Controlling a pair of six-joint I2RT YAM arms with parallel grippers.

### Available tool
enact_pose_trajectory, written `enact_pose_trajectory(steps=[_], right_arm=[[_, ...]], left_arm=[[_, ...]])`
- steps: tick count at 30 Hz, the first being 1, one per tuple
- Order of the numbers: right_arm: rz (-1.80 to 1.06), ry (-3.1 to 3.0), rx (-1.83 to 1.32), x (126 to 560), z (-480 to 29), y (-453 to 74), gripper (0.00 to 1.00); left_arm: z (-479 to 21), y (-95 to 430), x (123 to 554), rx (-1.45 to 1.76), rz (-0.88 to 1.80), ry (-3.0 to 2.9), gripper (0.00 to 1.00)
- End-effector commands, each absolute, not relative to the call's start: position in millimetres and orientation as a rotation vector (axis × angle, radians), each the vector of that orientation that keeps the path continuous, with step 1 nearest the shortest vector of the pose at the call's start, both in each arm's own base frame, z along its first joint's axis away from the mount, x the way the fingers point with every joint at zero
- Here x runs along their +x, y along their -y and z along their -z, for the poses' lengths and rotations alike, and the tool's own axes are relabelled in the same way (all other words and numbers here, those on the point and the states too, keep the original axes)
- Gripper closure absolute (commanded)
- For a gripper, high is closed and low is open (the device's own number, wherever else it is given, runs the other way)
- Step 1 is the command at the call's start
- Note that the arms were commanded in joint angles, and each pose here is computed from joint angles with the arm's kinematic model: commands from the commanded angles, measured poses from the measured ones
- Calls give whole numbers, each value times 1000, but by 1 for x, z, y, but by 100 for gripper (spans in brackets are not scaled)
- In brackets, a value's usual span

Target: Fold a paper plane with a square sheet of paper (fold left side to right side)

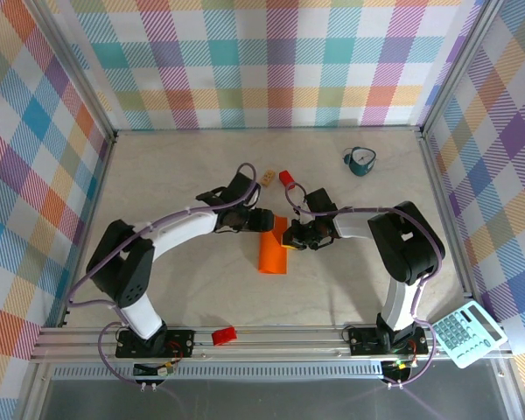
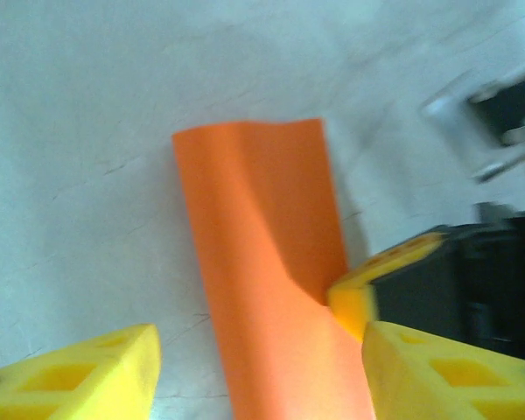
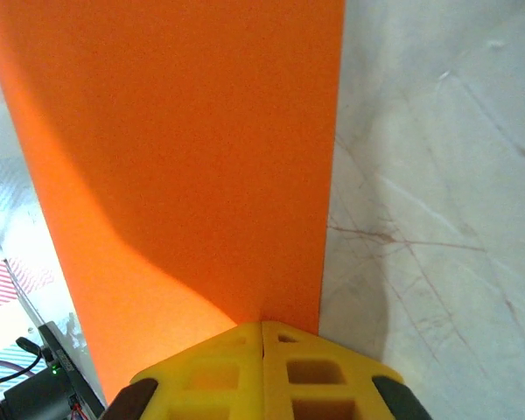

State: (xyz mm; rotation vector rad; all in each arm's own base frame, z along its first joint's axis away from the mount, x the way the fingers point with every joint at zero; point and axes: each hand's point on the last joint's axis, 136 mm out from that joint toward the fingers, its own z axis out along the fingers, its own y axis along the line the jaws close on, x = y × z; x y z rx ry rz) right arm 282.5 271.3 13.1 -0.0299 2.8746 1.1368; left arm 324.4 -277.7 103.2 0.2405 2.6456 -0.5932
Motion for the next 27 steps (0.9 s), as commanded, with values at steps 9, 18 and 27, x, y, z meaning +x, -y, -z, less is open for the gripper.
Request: enact_pose_trajectory(steps=[9, 18, 27], right_arm=[[-789, -3116, 76, 251, 45, -232, 100], [-717, -3144, 64, 247, 48, -224, 100], [-645, -3169, 57, 245, 53, -216, 100]], left_arm=[[-89, 315, 301, 332, 1031, -2590, 86], [-48, 303, 302, 262, 1033, -2649, 90], [-23, 282, 298, 188, 1000, -2695, 92]])
